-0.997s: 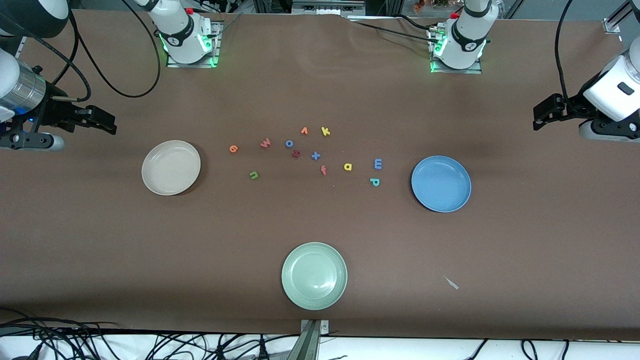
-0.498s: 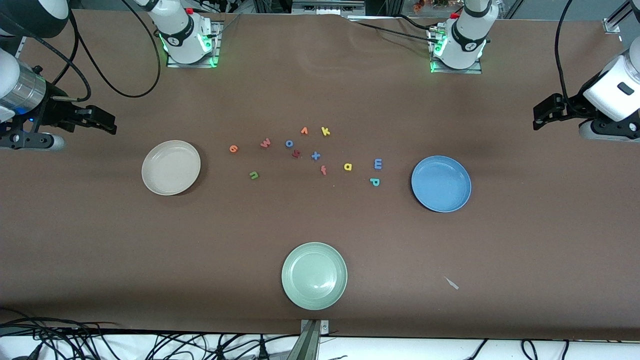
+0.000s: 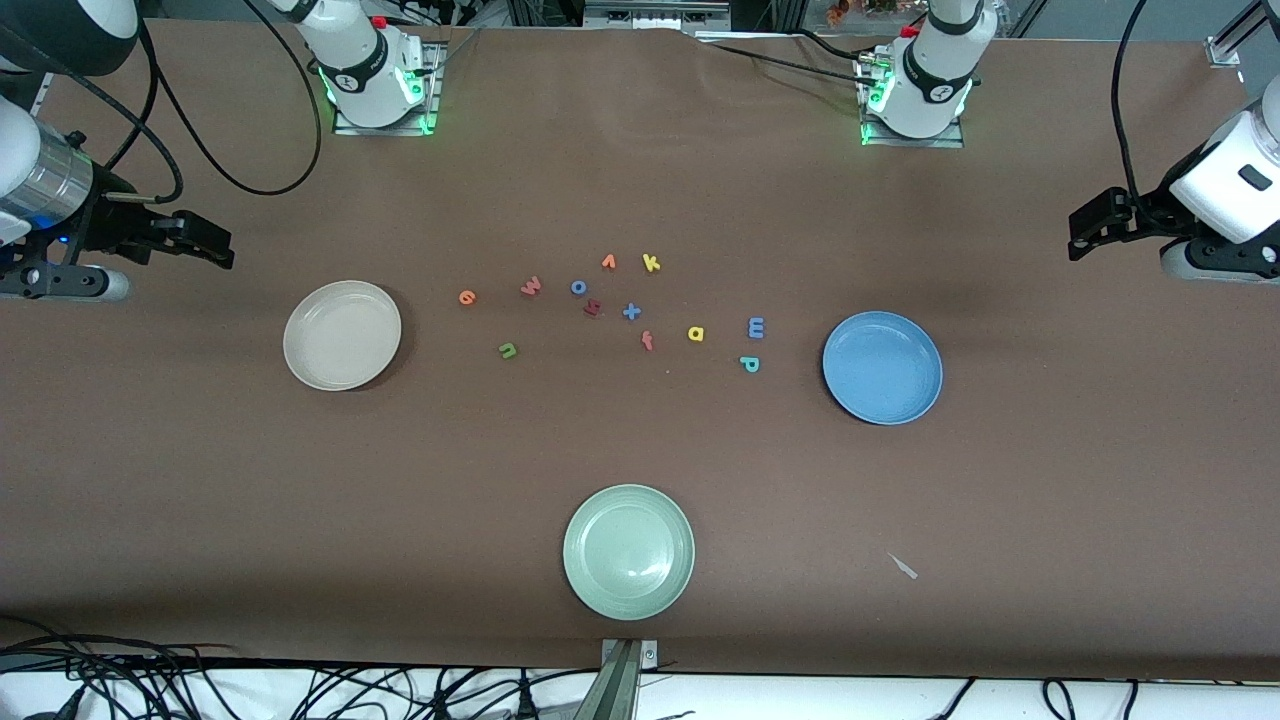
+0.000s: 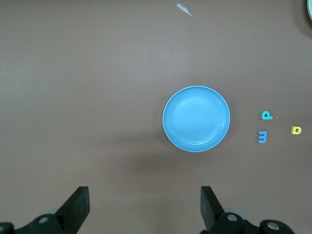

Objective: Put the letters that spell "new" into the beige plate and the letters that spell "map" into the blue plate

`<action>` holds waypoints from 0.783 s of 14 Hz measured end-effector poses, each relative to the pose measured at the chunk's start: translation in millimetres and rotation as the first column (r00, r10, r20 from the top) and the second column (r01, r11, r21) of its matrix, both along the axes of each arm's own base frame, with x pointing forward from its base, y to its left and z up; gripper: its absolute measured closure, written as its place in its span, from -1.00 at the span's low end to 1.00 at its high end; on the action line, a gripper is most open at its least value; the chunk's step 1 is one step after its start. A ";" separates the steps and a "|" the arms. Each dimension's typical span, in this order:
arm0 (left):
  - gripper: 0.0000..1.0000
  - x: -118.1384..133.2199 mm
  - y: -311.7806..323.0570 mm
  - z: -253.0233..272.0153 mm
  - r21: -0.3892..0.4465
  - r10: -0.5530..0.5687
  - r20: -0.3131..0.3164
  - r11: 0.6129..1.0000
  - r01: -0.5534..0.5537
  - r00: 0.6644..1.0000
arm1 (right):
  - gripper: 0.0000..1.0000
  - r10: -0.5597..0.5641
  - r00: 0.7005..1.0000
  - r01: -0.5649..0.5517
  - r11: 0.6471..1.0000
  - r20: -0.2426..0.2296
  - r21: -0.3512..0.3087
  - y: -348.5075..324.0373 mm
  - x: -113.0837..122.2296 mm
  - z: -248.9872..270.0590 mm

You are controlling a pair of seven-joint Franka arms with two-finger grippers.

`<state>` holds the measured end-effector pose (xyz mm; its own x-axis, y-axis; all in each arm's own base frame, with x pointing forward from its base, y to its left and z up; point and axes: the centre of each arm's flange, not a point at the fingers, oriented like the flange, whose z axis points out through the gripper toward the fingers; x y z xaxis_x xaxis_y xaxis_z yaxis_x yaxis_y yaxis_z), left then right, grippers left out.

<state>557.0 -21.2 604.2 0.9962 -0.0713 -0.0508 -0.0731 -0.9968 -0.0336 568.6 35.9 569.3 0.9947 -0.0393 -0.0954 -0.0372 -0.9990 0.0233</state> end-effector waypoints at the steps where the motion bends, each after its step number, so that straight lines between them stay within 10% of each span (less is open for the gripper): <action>1: -1.00 0.0 0.0 0.0 0.000 0.000 0.000 1.000 0.000 1.000 | -1.00 0.000 1.000 0.000 1.000 0.000 0.000 0.1 0.0 0.0; 11: -1.00 0.0 1.3 0.0 0.000 0.002 0.000 1.000 -0.002 1.000 | -1.00 0.010 1.000 -0.010 1.000 -0.012 0.000 5.6 -1.8 -0.9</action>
<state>557.0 -20.0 604.2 0.9963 -0.0690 -0.0508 -0.0707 -0.9969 -0.0336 566.8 41.5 568.4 0.9938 -0.0294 -0.1073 -0.0269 -0.9993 0.0240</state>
